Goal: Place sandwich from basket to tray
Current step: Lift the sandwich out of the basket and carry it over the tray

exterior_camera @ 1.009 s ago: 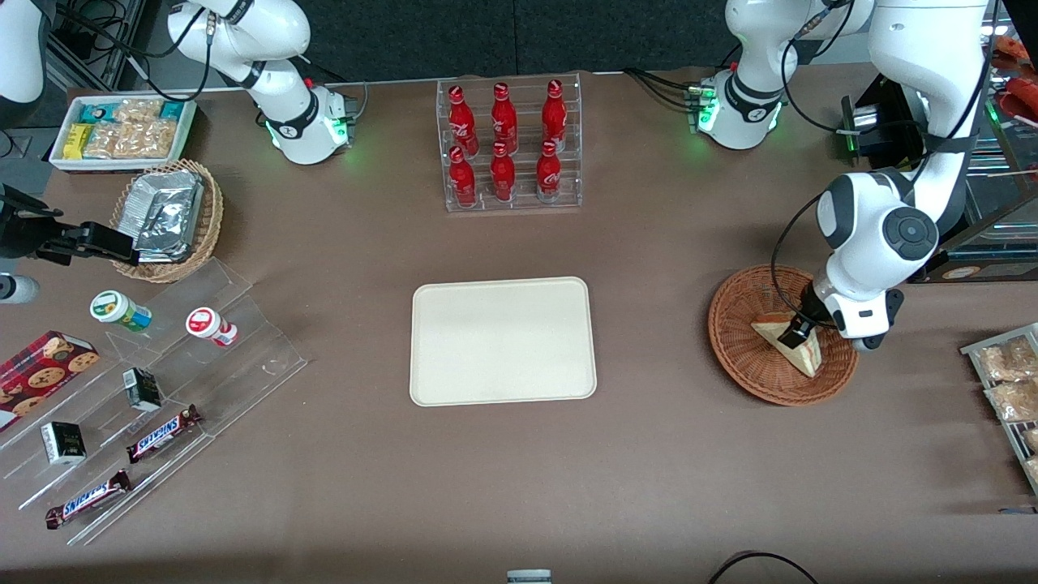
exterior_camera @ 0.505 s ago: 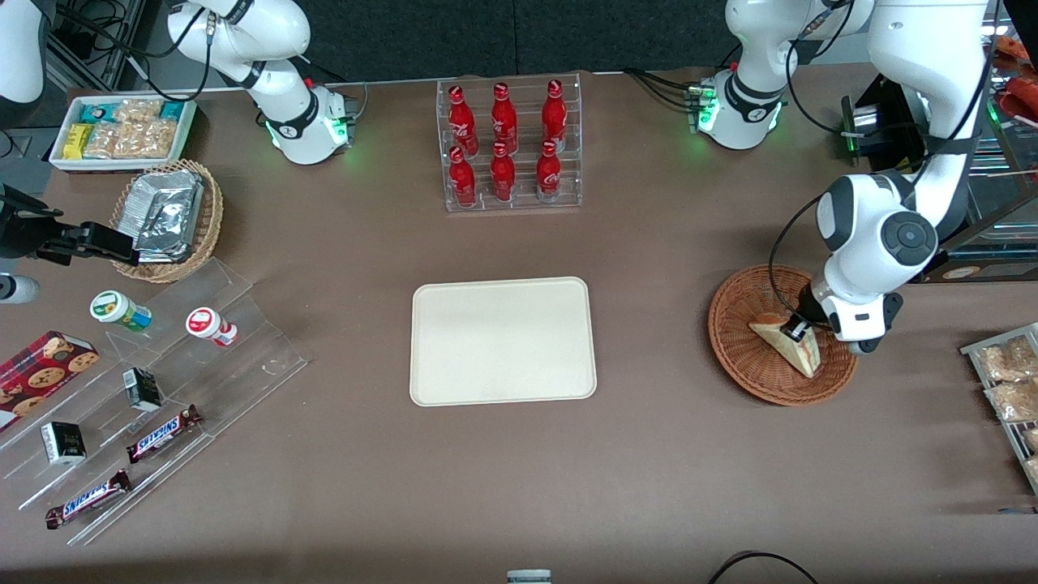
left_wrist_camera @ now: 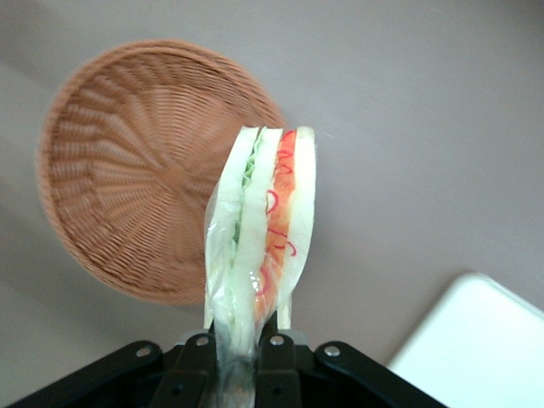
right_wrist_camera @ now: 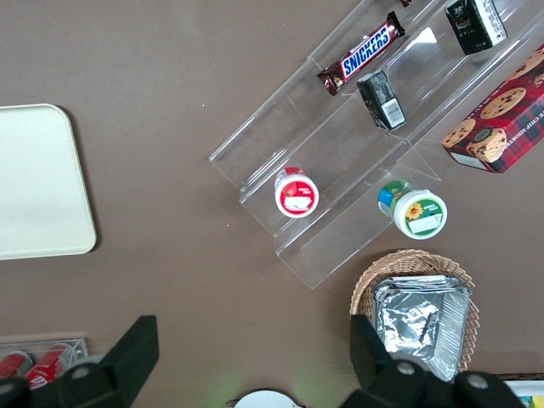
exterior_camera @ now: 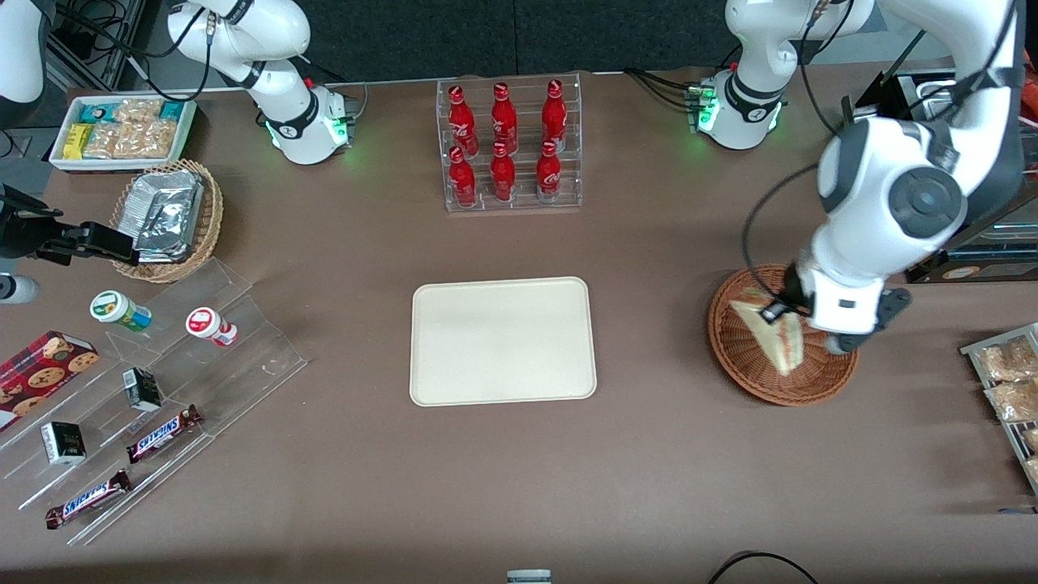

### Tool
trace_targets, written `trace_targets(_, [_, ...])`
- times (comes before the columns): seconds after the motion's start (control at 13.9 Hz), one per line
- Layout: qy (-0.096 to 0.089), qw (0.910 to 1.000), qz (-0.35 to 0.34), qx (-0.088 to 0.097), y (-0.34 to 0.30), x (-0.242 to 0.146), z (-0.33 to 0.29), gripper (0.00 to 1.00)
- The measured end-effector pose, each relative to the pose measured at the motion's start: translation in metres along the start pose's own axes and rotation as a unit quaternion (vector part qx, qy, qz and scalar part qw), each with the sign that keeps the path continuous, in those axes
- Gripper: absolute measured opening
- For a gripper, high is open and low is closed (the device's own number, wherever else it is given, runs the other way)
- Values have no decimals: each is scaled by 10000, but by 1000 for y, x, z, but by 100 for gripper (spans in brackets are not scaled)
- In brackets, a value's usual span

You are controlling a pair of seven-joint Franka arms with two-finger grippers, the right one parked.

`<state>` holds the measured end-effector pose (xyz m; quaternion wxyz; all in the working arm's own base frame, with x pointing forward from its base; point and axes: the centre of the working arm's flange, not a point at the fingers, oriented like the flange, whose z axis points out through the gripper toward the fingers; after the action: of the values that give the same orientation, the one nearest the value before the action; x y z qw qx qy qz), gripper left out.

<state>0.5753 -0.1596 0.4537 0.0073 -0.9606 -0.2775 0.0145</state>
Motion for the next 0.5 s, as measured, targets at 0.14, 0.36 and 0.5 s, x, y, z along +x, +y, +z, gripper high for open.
trace_targets(0.14, [125, 9982, 576, 69, 39, -42, -3, 15])
trace_targets(0.36, [255, 9901, 1355, 274, 94, -108, 20, 15])
trace_targets(0.5, [257, 9833, 1774, 301, 127, -143, 37, 15])
